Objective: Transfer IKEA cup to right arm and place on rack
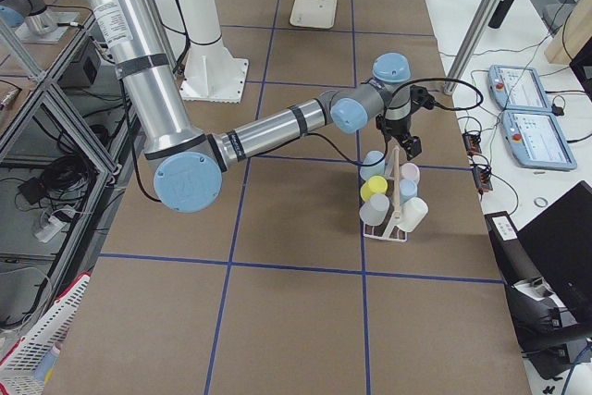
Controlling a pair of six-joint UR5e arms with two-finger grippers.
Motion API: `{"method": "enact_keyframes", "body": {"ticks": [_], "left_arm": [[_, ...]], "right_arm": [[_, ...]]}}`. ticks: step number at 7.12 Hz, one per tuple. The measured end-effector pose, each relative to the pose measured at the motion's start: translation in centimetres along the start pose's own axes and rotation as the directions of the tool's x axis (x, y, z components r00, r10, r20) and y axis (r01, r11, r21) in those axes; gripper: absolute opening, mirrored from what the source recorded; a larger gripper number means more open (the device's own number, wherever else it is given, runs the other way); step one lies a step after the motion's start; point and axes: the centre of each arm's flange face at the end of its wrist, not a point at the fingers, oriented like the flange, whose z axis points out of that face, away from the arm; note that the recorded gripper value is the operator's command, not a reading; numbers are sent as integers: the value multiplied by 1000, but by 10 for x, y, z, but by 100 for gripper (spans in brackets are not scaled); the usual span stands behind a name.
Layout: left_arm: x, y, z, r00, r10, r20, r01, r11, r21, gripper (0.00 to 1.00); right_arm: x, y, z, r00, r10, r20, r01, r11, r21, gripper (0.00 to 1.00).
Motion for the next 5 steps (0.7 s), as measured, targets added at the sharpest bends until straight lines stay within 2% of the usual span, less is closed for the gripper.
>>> {"method": "enact_keyframes", "body": {"ticks": [2, 3, 5], "left_arm": [[-14, 13, 1, 1000, -20, 11, 20, 1000, -11, 100], [-31, 26, -1, 999, -24, 23, 25, 1000, -14, 100], [-83, 63, -5, 999, -21, 46, 22, 999, -29, 100]], "right_arm": [[29, 35, -20, 995, 98, -25, -99, 993, -61, 100], [50, 65, -26, 986, 162, -37, -165, 982, -96, 100], [92, 147, -29, 952, 305, -15, -303, 940, -158, 100]]}}
